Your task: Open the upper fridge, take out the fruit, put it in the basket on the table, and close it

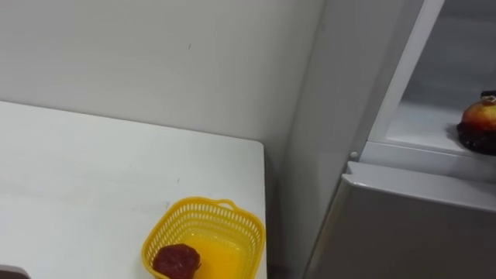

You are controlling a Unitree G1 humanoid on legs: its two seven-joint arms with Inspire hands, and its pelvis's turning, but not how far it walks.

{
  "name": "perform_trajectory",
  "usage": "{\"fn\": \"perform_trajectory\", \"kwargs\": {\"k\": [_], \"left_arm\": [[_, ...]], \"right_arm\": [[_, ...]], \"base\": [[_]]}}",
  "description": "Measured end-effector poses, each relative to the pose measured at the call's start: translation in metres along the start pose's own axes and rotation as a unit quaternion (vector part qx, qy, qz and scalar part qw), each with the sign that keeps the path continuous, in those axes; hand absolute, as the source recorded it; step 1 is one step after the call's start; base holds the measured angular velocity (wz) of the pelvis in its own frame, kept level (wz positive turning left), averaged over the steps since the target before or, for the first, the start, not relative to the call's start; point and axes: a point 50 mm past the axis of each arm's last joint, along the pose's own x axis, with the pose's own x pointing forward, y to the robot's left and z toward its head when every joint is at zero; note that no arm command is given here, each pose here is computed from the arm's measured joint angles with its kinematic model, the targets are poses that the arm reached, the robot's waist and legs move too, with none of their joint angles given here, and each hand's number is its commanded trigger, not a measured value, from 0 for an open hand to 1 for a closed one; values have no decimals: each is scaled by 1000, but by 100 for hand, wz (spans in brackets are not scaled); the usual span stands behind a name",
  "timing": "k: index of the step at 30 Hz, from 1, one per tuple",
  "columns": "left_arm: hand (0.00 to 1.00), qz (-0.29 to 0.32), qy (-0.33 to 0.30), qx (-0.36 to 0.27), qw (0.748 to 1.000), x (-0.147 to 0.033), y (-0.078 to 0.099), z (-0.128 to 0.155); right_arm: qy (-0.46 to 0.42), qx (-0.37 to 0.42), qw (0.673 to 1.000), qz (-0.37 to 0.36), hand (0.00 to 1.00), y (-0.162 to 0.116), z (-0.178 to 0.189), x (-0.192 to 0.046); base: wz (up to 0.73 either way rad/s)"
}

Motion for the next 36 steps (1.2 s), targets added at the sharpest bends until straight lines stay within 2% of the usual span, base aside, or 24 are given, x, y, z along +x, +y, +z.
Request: {"fn": "perform_trajectory", "kwargs": {"k": [27, 31, 36], "left_arm": [[0, 4, 3, -11, 1000, 1, 5, 2], [0, 5, 4, -11, 1000, 1, 6, 3], [0, 9, 6, -11, 1000, 2, 8, 6]], "right_arm": [[1, 1, 1000, 4, 100, -3, 3, 1], [0, 13, 1000, 9, 100, 0, 7, 1], [-21, -15, 999, 31, 100, 9, 14, -3]], "base": [[0], [-1], [-2]]}}
